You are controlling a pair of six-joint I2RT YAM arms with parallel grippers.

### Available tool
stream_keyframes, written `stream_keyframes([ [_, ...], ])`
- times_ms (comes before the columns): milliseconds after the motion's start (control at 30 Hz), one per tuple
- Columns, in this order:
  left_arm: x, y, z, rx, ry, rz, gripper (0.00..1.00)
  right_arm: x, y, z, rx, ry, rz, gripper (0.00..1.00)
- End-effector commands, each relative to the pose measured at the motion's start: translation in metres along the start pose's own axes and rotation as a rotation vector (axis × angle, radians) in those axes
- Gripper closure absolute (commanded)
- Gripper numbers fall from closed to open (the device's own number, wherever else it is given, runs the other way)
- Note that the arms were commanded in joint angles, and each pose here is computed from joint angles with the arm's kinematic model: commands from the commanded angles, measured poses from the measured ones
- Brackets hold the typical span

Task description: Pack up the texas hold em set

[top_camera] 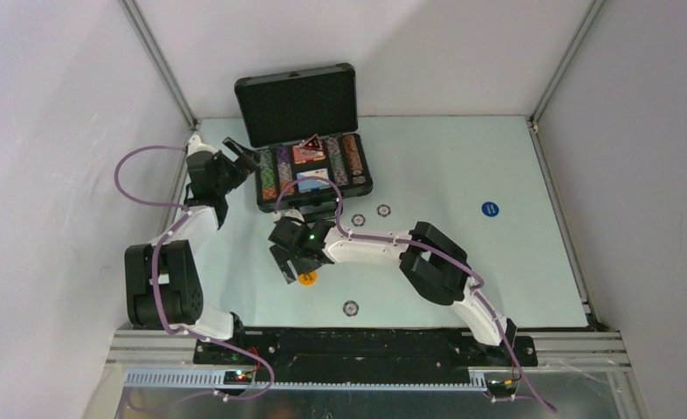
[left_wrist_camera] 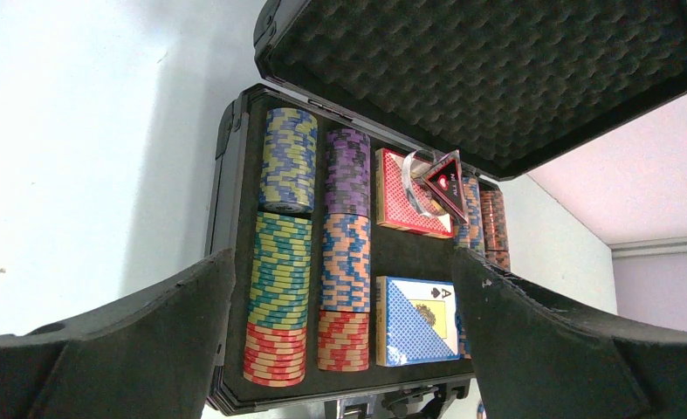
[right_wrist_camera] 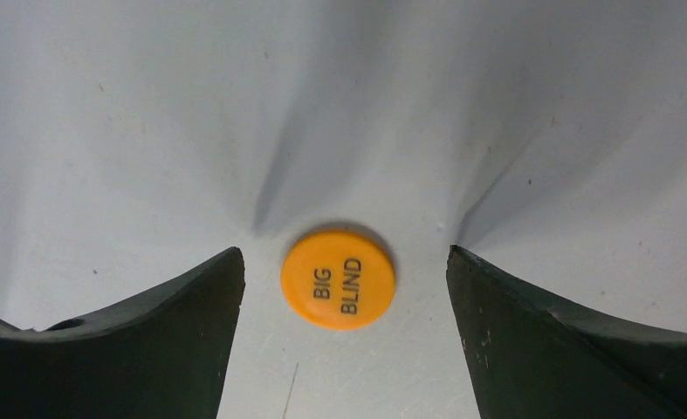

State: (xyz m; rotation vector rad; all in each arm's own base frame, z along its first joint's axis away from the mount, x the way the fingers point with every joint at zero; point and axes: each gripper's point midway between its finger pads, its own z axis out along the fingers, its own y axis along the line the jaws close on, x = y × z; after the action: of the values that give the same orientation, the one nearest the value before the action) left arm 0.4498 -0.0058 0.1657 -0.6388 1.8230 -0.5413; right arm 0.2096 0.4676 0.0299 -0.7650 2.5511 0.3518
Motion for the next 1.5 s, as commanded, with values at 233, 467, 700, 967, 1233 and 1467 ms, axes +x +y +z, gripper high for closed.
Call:
stream_keyframes([
  [233, -0.011, -0.01, -0.007, 0.036, -0.034, -0.006, 0.02, 0.033, -0.002, -0.004, 0.034, 0.14, -0.042, 0.16],
  [467, -0.011, -0.011, -0.007, 0.043, -0.033, -0.009, 0.02, 0.035, 0.004, 0.003, 0.029, 0.139, -0.067, 0.19],
  [700, -0.012, -0.011, -0.006, 0.043, -0.034, -0.009, 0.02, 0.036, 0.008, 0.011, 0.062, 0.145, -0.106, 0.22],
  [967, -0.011, -0.011, -0.005, 0.047, -0.029, -0.012, 0.02, 0.045, 0.005, 0.014, 0.086, 0.169, -0.121, 0.27],
  [1233, -0.01, -0.011, -0.005, 0.051, -0.028, -0.015, 0.02, 0.051, 0.0, 0.017, 0.102, 0.187, -0.134, 0.34],
  [1467, -0.01, -0.013, -0.005, 0.056, -0.026, -0.017, 0.02, 0.054, -0.006, 0.019, 0.123, 0.195, -0.131, 0.41],
])
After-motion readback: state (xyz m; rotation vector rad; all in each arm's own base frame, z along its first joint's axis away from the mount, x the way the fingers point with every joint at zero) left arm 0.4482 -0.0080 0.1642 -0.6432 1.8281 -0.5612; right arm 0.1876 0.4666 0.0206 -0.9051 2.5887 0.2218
